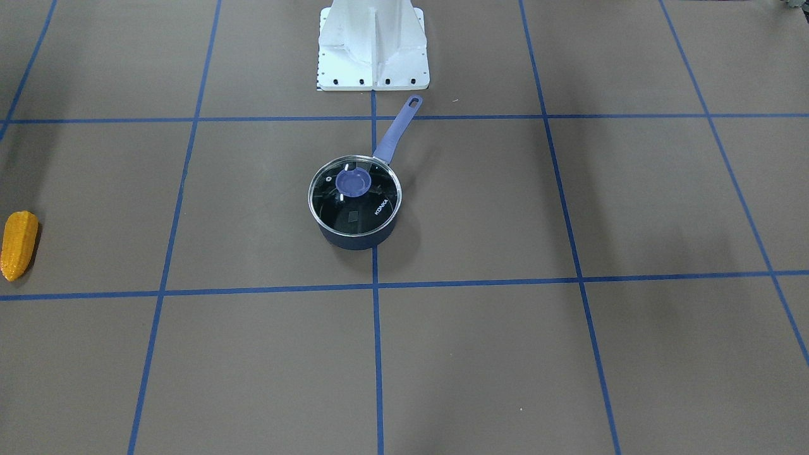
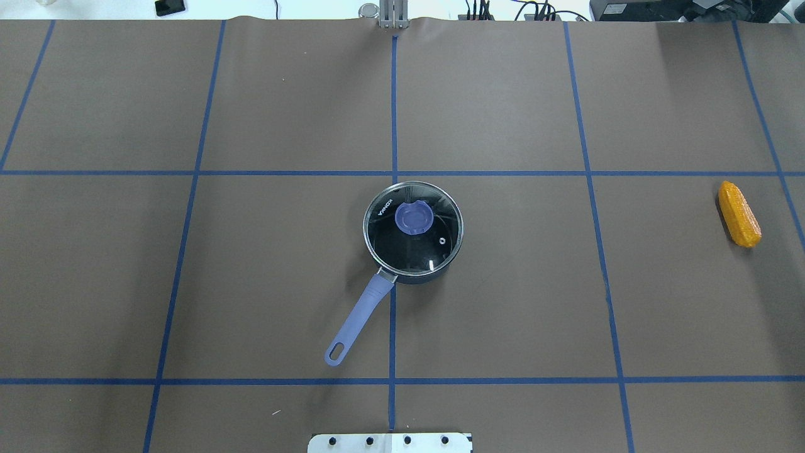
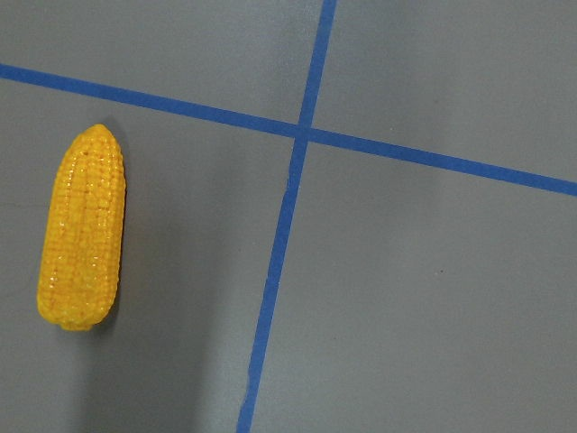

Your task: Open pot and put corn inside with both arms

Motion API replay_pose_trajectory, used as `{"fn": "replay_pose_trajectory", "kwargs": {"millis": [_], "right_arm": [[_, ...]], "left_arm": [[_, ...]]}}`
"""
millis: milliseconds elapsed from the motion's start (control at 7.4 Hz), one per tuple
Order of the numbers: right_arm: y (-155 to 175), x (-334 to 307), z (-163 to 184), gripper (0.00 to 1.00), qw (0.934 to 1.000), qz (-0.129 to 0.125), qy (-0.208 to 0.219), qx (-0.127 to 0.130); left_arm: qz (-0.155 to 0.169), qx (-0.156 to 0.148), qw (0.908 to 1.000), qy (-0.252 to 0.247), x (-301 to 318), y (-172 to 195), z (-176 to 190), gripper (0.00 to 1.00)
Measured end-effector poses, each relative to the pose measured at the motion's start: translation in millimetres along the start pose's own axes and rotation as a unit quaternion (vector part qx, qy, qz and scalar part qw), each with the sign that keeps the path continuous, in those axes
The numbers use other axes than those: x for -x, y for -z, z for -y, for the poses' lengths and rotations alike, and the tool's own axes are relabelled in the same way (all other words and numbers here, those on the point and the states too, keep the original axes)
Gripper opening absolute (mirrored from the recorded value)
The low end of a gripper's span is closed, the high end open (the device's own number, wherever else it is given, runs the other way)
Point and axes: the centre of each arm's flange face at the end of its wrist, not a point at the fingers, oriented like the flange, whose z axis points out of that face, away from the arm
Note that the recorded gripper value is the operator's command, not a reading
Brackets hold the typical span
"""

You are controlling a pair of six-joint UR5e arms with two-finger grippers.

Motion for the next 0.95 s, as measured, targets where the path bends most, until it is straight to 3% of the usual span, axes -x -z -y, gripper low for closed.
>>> {"fn": "replay_pose_trajectory", "kwargs": {"millis": [946], "right_arm": [[2, 1, 2, 1.00, 1.0000, -0.001, 0.003, -0.003]], "left_arm": [[0.000, -0.011, 0.9999, -0.006, -9, 10, 14, 0.98]]}}
